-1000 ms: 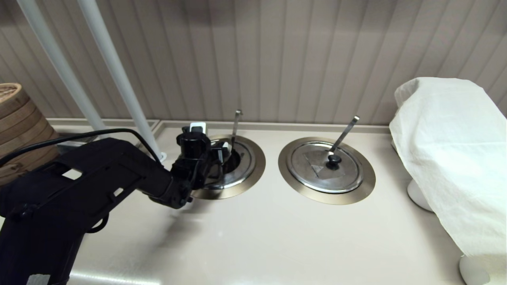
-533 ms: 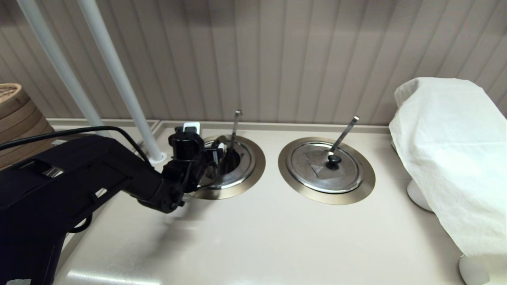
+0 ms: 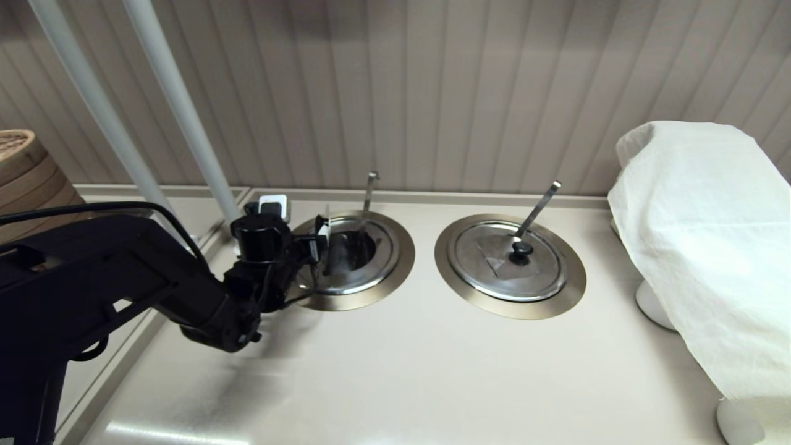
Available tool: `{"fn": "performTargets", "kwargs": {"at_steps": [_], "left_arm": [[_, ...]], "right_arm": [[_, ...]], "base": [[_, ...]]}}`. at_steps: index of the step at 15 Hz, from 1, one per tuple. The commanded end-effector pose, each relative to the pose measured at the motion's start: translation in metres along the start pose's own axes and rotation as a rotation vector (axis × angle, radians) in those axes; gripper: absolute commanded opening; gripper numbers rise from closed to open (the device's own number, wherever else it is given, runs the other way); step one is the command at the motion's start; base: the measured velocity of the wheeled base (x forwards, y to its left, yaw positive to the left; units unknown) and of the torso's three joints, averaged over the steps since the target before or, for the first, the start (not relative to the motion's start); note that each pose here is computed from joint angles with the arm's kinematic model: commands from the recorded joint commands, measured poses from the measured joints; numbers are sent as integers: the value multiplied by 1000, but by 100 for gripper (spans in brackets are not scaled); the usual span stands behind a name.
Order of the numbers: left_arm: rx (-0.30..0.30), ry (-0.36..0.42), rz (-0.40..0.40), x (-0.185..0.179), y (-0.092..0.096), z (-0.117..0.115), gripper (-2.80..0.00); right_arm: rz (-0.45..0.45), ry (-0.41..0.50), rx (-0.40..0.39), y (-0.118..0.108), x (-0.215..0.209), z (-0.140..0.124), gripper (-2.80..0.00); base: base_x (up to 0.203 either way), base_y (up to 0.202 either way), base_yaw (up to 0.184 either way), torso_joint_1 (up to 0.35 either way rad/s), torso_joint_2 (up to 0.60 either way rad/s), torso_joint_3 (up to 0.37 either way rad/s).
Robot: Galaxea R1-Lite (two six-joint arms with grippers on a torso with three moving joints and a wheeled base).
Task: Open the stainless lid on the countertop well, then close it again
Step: Open the lid, then stir with a spoon
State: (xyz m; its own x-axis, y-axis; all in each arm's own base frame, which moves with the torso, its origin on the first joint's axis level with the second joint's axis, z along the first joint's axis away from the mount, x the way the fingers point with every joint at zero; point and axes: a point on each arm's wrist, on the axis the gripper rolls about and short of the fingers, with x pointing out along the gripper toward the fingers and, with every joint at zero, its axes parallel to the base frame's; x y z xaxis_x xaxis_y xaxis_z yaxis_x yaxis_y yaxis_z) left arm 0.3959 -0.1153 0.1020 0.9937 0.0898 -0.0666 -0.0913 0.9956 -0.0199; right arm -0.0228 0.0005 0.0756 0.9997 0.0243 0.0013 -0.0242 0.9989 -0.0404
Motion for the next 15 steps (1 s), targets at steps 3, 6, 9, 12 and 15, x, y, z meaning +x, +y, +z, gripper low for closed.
{"fn": "performTargets", "kwargs": {"at_steps": [3,6,9,12,15], "left_arm": [[-35,-75,58,-25,36,21,0],[-55,-131,122,-33,65,41,0],[-72,-192,134,-47,75,68,0],[-56,-137,11,-43,40,77,0],[-12,-17,-133,-17,6,71,0]], "right_arm": [[0,0,-1,0,0,0,-280],[1,0,-1,0,0,0,-280],[2,0,-1,0,0,0,-280],[2,0,-1,0,0,0,-280],[1,0,-1,0,0,0,-280]], "base": [[0,0,0,0,0,0],[0,0,0,0,0,0],[0,0,0,0,0,0],[0,0,0,0,0,0],[0,0,0,0,0,0]]}}
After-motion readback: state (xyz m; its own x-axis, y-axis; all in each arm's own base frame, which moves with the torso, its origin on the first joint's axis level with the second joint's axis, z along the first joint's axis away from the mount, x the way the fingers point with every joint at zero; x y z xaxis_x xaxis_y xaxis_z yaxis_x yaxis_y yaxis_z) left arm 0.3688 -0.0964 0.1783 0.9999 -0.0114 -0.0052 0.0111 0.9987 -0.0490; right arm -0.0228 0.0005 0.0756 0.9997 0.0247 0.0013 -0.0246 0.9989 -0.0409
